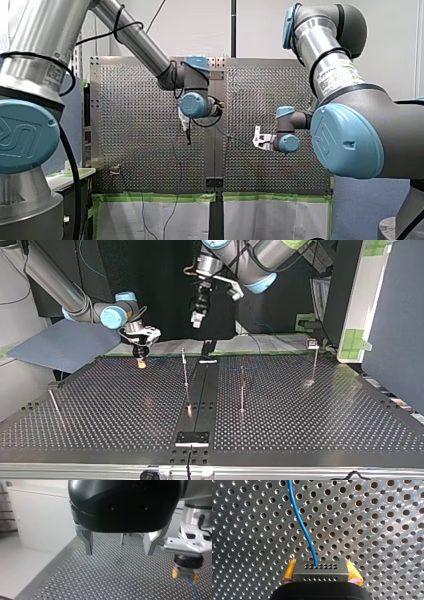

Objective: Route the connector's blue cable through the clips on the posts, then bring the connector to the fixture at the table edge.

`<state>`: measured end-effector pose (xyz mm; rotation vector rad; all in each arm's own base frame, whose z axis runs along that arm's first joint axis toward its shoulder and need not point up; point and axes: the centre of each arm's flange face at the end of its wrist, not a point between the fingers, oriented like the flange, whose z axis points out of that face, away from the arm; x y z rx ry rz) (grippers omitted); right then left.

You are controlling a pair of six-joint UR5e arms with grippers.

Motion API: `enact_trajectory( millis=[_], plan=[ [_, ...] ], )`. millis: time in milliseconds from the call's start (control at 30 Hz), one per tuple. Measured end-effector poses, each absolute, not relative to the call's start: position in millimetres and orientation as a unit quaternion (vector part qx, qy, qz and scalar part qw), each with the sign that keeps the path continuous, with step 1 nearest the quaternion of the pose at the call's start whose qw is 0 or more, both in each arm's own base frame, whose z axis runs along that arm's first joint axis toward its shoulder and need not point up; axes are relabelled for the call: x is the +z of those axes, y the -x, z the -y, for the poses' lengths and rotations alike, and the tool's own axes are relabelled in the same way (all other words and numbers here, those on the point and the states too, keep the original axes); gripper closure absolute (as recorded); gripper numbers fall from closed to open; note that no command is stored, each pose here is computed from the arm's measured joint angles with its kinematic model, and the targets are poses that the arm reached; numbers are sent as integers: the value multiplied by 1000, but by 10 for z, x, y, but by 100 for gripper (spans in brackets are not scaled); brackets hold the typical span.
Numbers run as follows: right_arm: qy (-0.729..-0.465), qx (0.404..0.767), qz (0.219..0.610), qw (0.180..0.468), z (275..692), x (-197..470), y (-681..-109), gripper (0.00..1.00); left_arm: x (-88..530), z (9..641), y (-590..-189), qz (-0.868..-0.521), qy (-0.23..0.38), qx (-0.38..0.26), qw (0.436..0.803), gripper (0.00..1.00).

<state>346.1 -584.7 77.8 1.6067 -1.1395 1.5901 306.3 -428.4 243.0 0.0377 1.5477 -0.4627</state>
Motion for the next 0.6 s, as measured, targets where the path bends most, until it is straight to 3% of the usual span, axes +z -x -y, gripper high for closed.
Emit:
enact_trajectory(
  millis=[600],
  plan=[
    [-607,599,427,301,5836,780,-3483,100,2701,3976,-2683,-643,5,-265,719,0]
  ],
)
